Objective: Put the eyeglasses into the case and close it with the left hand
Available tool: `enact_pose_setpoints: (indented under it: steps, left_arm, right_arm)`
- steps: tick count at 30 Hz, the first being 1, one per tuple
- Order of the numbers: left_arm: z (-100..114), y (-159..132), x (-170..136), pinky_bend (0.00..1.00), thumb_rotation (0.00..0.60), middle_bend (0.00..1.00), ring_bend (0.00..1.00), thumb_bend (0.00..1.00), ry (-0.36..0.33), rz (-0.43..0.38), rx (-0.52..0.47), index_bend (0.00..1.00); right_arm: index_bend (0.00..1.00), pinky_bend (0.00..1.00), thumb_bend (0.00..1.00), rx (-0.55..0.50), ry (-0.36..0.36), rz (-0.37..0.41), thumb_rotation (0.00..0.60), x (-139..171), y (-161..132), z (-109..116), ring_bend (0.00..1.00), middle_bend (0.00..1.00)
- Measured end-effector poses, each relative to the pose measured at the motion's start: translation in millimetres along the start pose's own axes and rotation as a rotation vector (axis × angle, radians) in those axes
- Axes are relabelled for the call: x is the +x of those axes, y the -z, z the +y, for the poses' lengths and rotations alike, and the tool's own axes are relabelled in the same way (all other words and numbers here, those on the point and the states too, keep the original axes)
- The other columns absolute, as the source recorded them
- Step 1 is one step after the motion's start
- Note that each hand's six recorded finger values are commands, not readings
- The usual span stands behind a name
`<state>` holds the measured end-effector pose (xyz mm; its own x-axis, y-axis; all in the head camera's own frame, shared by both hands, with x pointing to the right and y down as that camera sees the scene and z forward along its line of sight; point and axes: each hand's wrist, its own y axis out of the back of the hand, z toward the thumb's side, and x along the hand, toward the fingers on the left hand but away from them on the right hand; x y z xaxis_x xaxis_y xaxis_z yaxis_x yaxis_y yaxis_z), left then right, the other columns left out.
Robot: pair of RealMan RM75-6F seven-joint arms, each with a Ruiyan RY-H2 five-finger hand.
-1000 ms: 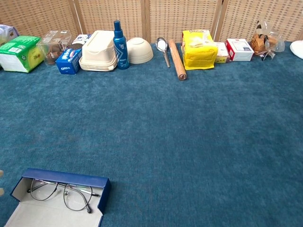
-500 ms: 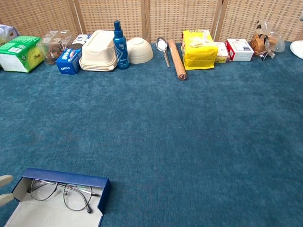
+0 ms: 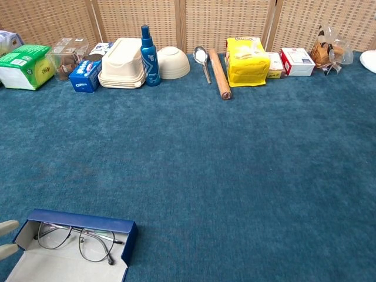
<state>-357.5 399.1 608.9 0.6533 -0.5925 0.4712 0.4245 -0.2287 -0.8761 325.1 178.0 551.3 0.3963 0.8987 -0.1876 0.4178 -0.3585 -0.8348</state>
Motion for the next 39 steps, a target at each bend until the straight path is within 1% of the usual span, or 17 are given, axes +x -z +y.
enact_pose_setpoints:
  steps: [5, 9, 13, 17, 21, 33, 39]
  left_arm:
    - [-1, 0, -2, 0.00, 0.482, 0.00, 0.00, 0.22, 0.006, -0.051, 0.060, 0.00]
    - [-2, -2, -1, 0.00, 0.477, 0.00, 0.00, 0.22, 0.003, -0.065, 0.062, 0.00]
    - [-4, -5, 0, 0.00, 0.476, 0.00, 0.00, 0.22, -0.007, -0.079, 0.101, 0.00]
    - [-7, -8, 1, 0.00, 0.479, 0.00, 0.00, 0.22, -0.012, -0.073, 0.123, 0.00]
    - [-9, -9, 4, 0.00, 0.480, 0.00, 0.00, 0.22, -0.016, -0.068, 0.129, 0.00]
    - [-16, -17, 20, 0.00, 0.475, 0.00, 0.00, 0.22, -0.010, -0.105, 0.154, 0.00]
    - [-16, -22, 28, 0.00, 0.474, 0.00, 0.00, 0.22, -0.021, -0.124, 0.145, 0.00]
  right_arm:
    - [0.02, 0.16, 0.66, -0.001, 0.000, -0.003, 0.505, 3, 0, 1, 0.11, 0.25]
    - [0.02, 0.16, 0.66, -0.002, -0.001, -0.001, 0.501, 5, 0, 1, 0.11, 0.25]
    - [0.02, 0.16, 0.66, -0.002, -0.003, 0.005, 0.503, 6, -2, 2, 0.11, 0.25]
    - [0.02, 0.15, 0.66, -0.008, -0.006, 0.010, 0.506, 7, -2, 1, 0.11, 0.25]
    - [0.02, 0.15, 0.66, -0.015, -0.010, 0.017, 0.502, 8, -4, 1, 0.11, 0.25]
    - [0.02, 0.15, 0.66, -0.042, 0.000, 0.010, 0.503, 17, -2, 6, 0.11, 0.25]
    - [0.02, 0.15, 0.67, -0.053, 0.003, 0.011, 0.498, 21, -2, 7, 0.11, 0.25]
